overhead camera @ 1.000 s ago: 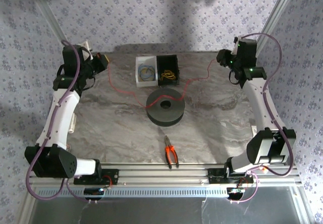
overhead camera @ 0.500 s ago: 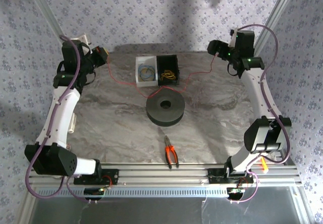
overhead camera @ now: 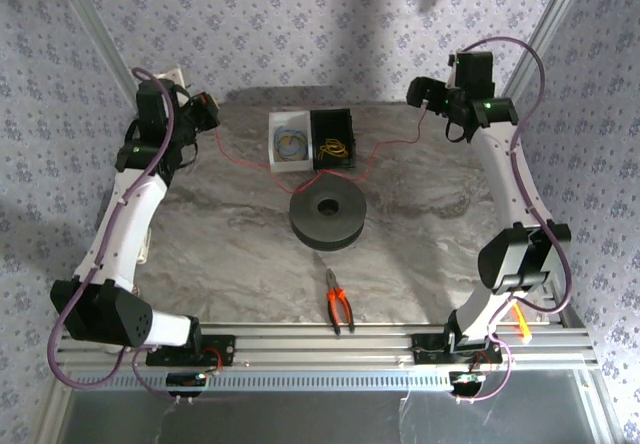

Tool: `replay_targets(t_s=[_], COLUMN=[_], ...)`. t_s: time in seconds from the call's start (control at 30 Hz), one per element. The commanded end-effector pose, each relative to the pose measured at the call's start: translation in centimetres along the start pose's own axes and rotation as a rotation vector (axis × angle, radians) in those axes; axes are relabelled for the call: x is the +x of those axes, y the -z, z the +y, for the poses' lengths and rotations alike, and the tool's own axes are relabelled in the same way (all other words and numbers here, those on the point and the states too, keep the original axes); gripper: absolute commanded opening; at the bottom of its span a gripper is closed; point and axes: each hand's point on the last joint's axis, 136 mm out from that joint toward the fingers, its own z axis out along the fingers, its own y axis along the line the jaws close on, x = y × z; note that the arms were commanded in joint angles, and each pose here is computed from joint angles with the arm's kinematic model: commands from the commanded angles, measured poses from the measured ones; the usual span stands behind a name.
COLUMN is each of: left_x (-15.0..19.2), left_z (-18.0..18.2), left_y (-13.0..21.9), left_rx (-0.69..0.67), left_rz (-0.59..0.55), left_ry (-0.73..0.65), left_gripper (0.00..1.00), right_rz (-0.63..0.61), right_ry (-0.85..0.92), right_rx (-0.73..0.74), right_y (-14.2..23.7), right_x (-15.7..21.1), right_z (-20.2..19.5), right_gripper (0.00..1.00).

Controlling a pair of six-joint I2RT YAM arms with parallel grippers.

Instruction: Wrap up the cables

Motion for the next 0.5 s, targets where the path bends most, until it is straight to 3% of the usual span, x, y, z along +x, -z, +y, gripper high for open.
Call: replay_targets(t_s=[0.0, 0.13, 0.33, 0.47], left_x=[-2.5, -2.6, -2.5, -2.7], left_z=[-0.9, -0.7, 0.0, 0.8], left_y=[0.2, -0.5, -0.9, -1.0], left_rx=[-0.008, -0.022, -0.048, -0.094], left_rz=[-0.086, -0.084, -0.106, -0.124], left_ry=[-0.055, -0.078, -0.088, -0.098], left_gripper=[0.00, 0.00, 0.00, 0.00], right_rz=[0.125, 0.198, 0.324, 0.380], right_ry=[0.016, 0.019, 0.030, -0.059], right_rx=[0.175, 0.227, 0.170, -0.100], right_y=[0.1, 1.1, 1.1, 0.2], right_x=[2.5, 3.8, 6.0, 6.7], right_z=[-3.0, -4.3, -4.6, -2.4], right_gripper=[1.00, 1.00, 1.00, 1.00])
